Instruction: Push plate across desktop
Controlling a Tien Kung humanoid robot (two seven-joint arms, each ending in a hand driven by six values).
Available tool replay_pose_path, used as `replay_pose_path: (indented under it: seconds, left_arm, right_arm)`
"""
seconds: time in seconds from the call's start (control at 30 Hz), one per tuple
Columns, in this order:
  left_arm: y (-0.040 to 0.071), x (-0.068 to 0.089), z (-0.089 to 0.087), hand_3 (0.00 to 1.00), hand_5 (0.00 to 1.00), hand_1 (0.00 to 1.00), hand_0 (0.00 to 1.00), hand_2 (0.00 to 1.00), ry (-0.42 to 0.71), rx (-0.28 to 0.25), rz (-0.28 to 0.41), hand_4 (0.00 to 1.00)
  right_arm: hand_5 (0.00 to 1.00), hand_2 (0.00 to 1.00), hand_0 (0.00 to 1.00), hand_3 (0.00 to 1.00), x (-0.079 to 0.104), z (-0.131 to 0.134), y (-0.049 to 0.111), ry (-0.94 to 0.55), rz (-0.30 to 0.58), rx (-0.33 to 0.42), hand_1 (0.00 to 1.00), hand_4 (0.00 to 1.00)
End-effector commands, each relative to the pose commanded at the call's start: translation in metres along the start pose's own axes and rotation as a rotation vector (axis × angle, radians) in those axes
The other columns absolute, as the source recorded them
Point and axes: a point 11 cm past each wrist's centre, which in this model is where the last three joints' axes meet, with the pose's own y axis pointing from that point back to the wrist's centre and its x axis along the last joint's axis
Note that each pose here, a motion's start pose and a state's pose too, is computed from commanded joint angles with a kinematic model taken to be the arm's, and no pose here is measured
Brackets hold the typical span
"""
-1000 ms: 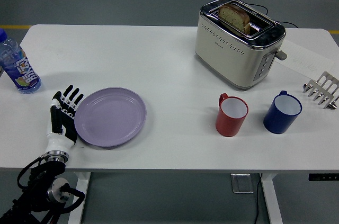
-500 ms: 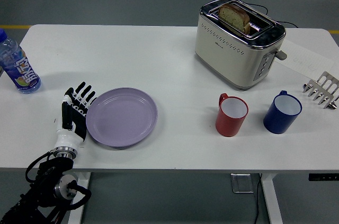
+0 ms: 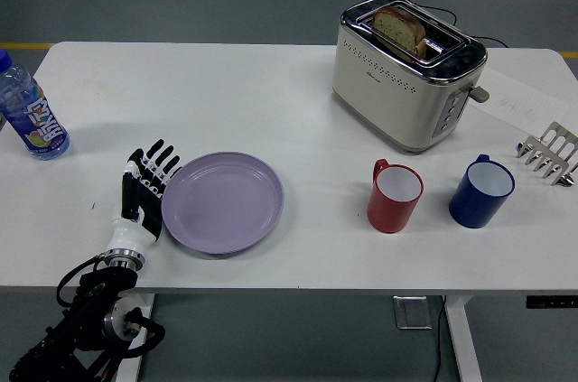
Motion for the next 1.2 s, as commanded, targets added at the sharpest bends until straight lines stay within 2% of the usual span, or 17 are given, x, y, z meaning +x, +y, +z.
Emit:
replay_pose_path:
  seconds: [0.43,1.2]
  left_arm:
    - [-0.002,-0.01,-0.003,0.836,0.998,0.86,0.816,0.86,-0.003,0.011,-0.03,0.527]
    - [0.004,-0.029,-0.021,0.836,0.998,0.86,0.817,0.86,-0.012,0.065,-0.088,0.526]
  right_arm:
    - [0.536,0.608,0.59,0.593,0.001,-0.001,0.0,0.003,0.001,0.003,0.523,0.358]
    - [0.536,0.608,0.59,0.592,0.002,0.001,0.0,0.005,0.005,-0.002,0.523,0.361]
